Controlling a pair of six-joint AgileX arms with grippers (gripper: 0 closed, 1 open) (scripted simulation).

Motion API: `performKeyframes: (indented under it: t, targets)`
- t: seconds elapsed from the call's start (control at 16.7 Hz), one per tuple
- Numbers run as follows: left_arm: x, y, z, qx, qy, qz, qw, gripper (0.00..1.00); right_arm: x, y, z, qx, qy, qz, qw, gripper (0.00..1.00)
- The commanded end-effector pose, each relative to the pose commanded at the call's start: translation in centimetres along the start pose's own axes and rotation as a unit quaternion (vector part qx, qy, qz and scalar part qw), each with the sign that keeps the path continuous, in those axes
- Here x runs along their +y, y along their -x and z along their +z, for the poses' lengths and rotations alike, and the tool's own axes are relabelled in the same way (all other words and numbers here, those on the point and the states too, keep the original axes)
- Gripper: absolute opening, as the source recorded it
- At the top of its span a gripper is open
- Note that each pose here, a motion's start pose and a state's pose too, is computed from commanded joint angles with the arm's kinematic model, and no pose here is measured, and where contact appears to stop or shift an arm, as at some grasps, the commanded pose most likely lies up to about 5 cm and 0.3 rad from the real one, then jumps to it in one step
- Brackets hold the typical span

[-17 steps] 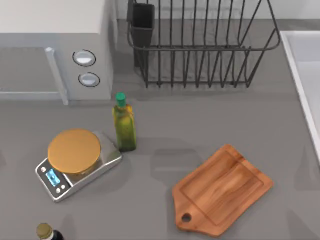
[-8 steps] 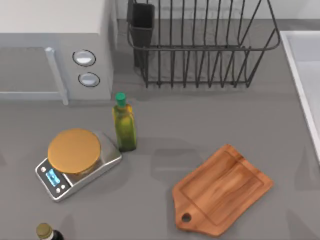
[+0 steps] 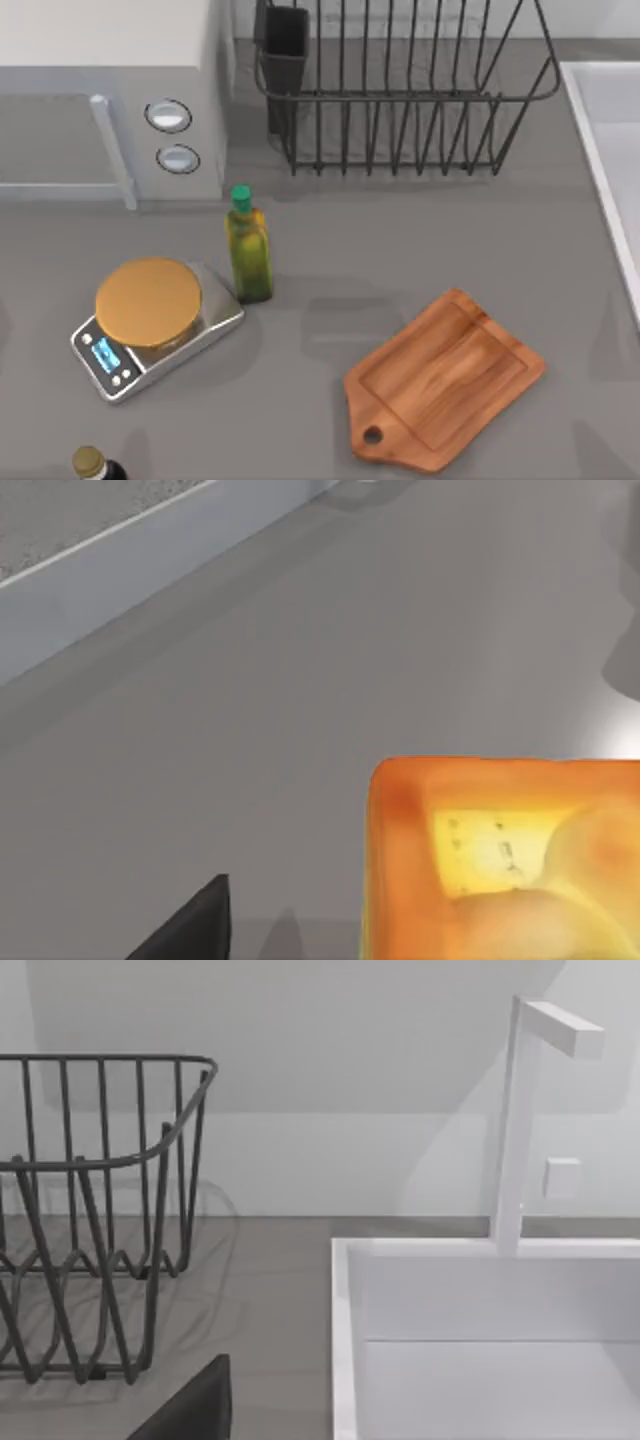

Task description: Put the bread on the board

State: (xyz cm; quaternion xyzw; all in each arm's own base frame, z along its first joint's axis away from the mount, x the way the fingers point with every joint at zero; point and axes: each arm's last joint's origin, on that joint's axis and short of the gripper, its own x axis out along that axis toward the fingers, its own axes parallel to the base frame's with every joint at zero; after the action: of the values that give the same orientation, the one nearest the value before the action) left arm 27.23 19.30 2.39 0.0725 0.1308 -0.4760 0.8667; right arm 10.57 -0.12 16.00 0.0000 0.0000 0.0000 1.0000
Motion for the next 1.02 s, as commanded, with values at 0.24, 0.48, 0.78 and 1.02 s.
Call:
performKeyframes:
  t: [0.24,0.48,0.78,1.02]
  targets:
    - [0.00,0.00,0.00,0.000,0.000,0.000,1.000,0.85,0.00,0.00,0.00,0.000,0.000,0.000,1.000,1.00]
    - [0.00,0.00,0.00,0.000,0.000,0.000,1.000,0.55,0.00,0.00,0.00,0.000,0.000,0.000,1.000,1.00]
    - [0.00,0.00,0.00,0.000,0.000,0.000,1.000,0.17,0.00,0.00,0.00,0.000,0.000,0.000,1.000,1.00]
    - [0.00,0.00,0.00,0.000,0.000,0.000,1.000,0.00,0.00,0.00,0.00,0.000,0.000,0.000,1.000,1.00]
